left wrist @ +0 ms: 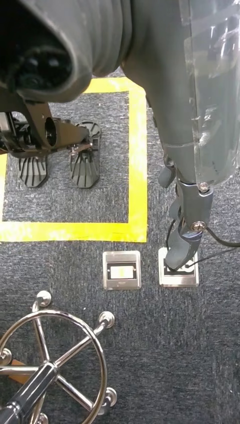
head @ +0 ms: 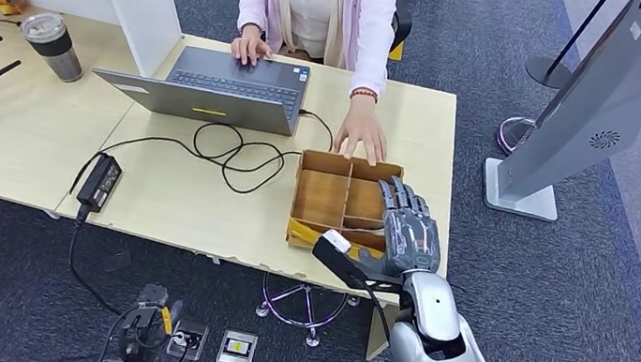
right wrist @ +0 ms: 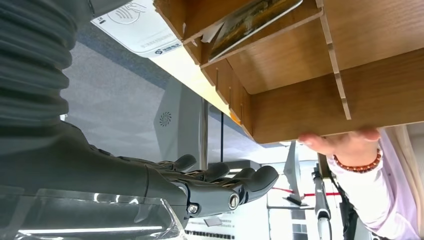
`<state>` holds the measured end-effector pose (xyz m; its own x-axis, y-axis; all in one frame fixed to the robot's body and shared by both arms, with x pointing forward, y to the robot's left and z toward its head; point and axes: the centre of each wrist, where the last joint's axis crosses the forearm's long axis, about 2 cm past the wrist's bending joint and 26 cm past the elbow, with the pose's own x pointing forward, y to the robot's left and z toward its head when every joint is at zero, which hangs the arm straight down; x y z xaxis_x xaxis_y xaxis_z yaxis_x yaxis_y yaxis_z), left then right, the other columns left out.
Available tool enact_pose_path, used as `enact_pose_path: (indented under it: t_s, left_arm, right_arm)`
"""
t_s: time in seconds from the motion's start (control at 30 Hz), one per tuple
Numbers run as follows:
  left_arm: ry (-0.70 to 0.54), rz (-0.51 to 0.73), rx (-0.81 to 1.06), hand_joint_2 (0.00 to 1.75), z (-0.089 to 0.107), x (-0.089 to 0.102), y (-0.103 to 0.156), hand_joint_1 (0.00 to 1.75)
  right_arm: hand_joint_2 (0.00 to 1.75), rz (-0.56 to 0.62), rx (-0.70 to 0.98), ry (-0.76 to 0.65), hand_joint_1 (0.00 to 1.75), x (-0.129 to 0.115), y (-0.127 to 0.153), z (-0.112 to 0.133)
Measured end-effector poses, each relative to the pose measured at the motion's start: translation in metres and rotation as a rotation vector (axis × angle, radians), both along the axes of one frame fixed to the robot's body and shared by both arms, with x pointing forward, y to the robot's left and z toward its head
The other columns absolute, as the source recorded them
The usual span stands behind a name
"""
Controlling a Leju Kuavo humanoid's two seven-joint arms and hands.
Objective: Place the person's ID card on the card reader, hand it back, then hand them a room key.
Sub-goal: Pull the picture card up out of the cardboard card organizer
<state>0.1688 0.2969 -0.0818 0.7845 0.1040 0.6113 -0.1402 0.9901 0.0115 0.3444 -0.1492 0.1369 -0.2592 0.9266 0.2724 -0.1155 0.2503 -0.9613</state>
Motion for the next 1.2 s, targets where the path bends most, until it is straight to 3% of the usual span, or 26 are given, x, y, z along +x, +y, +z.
enact_pose_path:
  t_s: [0.97,1.1,1.2]
  left_arm:
    - [-0.004,0.004,-0.009,0.00,0.001,0.004,-0.003,0.00]
    - [-0.003,0.005,-0.007,0.00,0.001,0.004,-0.004,0.00]
    - [-0.003,0.009,-0.008,0.00,0.001,0.004,-0.004,0.00]
  right_arm:
    - [1.75,0.005,-0.008,0.025,0.02,0.006,0.007,-0.015]
    - [1.75,0.010,-0.013,0.038,1.71,0.006,0.010,-0.018]
    - [1.75,0.014,-0.017,0.048,1.75,0.006,0.011,-0.020]
